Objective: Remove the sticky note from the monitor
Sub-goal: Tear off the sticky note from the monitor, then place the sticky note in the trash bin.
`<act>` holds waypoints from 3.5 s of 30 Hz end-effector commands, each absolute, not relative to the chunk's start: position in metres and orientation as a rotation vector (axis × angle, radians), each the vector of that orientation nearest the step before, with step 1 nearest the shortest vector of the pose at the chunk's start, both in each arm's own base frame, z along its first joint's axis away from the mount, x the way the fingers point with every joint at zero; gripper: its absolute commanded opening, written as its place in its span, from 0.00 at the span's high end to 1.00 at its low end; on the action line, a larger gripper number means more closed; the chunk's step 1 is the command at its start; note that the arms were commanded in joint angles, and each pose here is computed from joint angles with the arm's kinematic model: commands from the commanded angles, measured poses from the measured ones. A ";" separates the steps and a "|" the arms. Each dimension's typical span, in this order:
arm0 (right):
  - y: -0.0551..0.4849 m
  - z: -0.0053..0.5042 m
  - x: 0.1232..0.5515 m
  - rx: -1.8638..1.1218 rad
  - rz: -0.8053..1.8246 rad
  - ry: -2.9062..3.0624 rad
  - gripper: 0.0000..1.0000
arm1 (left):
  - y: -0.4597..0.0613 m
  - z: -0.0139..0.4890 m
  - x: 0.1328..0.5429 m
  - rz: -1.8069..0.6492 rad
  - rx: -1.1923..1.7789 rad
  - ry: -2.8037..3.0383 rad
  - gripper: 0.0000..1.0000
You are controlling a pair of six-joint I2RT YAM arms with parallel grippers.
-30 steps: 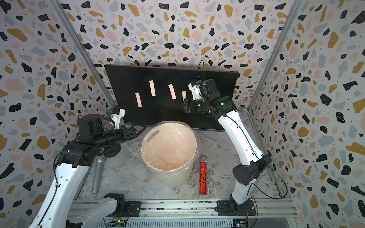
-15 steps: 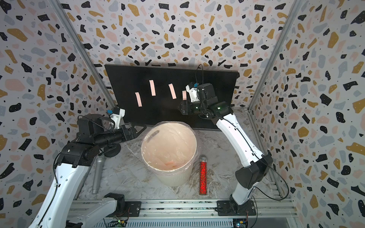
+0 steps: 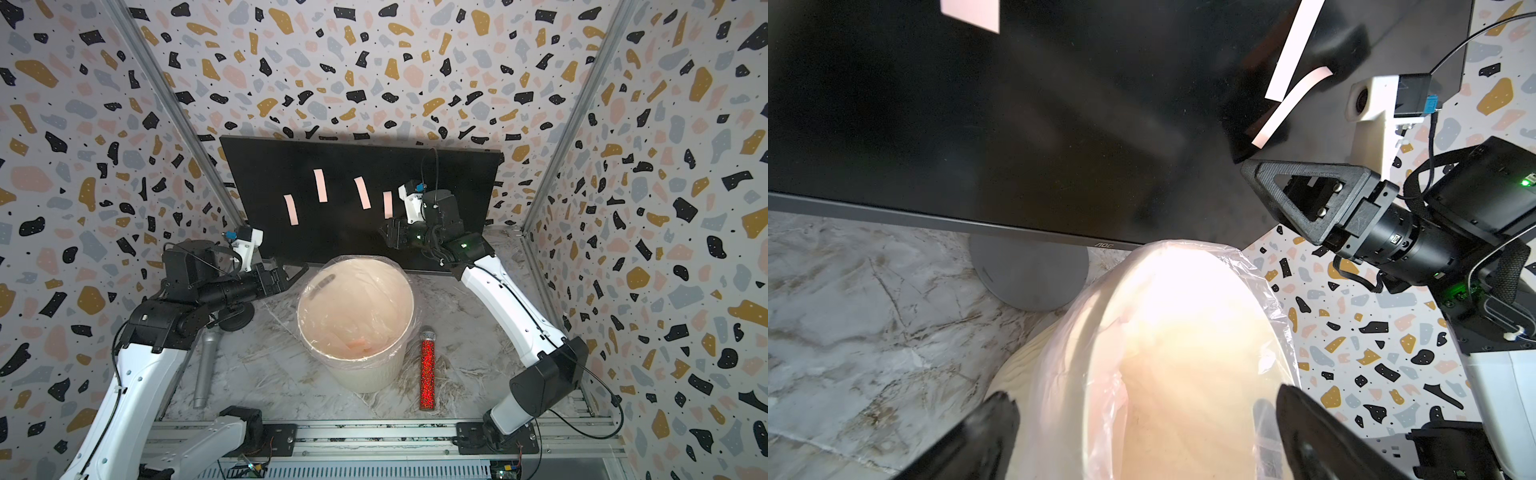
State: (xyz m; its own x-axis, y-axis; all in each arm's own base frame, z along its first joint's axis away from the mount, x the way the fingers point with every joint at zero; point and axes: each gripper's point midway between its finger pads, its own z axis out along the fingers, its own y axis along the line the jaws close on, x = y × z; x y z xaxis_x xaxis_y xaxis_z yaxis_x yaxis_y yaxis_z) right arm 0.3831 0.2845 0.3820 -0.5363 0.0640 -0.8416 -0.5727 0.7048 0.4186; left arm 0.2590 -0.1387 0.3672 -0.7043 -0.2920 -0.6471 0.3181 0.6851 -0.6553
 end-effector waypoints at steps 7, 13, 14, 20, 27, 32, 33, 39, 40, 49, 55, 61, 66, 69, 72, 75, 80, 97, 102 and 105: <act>0.277 0.426 0.396 -0.372 0.828 1.732 0.42 | -0.140 0.376 0.259 -1.002 0.070 2.074 0.01; 0.280 0.434 0.401 -0.363 0.841 1.691 0.42 | -0.140 0.378 0.259 -1.000 0.074 2.070 0.00; 0.280 0.436 0.402 -0.362 0.844 1.685 0.42 | -0.140 0.377 0.259 -1.000 0.073 2.071 0.01; 0.281 0.438 0.403 -0.358 0.850 1.683 0.46 | -0.140 0.379 0.259 -0.998 0.078 2.066 0.01; 0.282 0.439 0.403 -0.358 0.854 1.690 0.64 | -0.140 0.380 0.259 -1.000 0.076 2.066 0.01; 0.282 0.437 0.406 -0.350 0.848 1.709 0.84 | -0.141 0.382 0.259 -1.000 0.079 2.062 0.00; 0.282 0.436 0.406 -0.351 0.848 1.713 0.87 | -0.141 0.382 0.259 -1.000 0.079 2.061 0.01; 0.282 0.438 0.403 -0.354 0.856 1.716 1.00 | -0.141 0.383 0.259 -1.000 0.079 2.061 0.00; 0.282 0.437 0.402 -0.355 0.857 1.718 1.00 | -0.141 0.383 0.259 -1.000 0.079 2.062 0.01; 0.277 0.441 0.387 -0.358 0.887 1.721 1.00 | -0.141 0.385 0.258 -1.003 0.079 2.059 0.01; 0.276 0.443 0.365 -0.388 0.915 1.736 1.00 | -0.141 0.384 0.256 -1.005 0.079 2.057 0.00; 0.277 0.447 0.342 -0.427 0.925 1.742 1.00 | -0.141 0.383 0.258 -1.012 0.069 2.060 0.01; 0.278 0.446 0.325 -0.461 0.936 1.761 1.00 | -0.141 0.382 0.257 -1.017 0.063 2.060 0.01; 0.278 0.444 0.312 -0.485 0.950 1.783 1.00 | -0.141 0.381 0.257 -1.018 0.061 2.062 0.01; 0.279 0.440 0.297 -0.514 0.969 1.813 1.00 | -0.141 0.381 0.257 -1.021 0.059 2.062 0.01; 0.281 0.432 0.284 -0.538 0.980 1.848 1.00 | -0.141 0.381 0.257 -1.023 0.058 2.062 0.01; 0.286 0.415 0.264 -0.579 0.993 1.896 1.00 | -0.142 0.380 0.257 -1.029 0.054 2.062 0.00; 0.311 0.343 0.214 -0.793 0.914 2.131 1.00 | -0.141 0.379 0.256 -1.031 0.051 2.061 0.01; 0.315 0.325 0.208 -0.838 0.857 2.181 1.00 | -0.141 0.380 0.256 -1.031 0.053 2.060 0.01; 0.314 0.314 0.205 -0.857 0.806 2.219 1.00 | -0.141 0.380 0.255 -1.030 0.052 2.060 0.00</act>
State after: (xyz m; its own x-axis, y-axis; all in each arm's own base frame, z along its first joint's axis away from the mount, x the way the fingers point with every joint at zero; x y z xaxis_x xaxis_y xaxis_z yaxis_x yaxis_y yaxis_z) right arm 0.2079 0.3214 0.3249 -0.5991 -0.3114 -0.7376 -0.7376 0.5730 0.3572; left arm 0.2577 -0.1386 0.3707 -0.6950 -0.2994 -0.6537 0.3250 0.6802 -0.6571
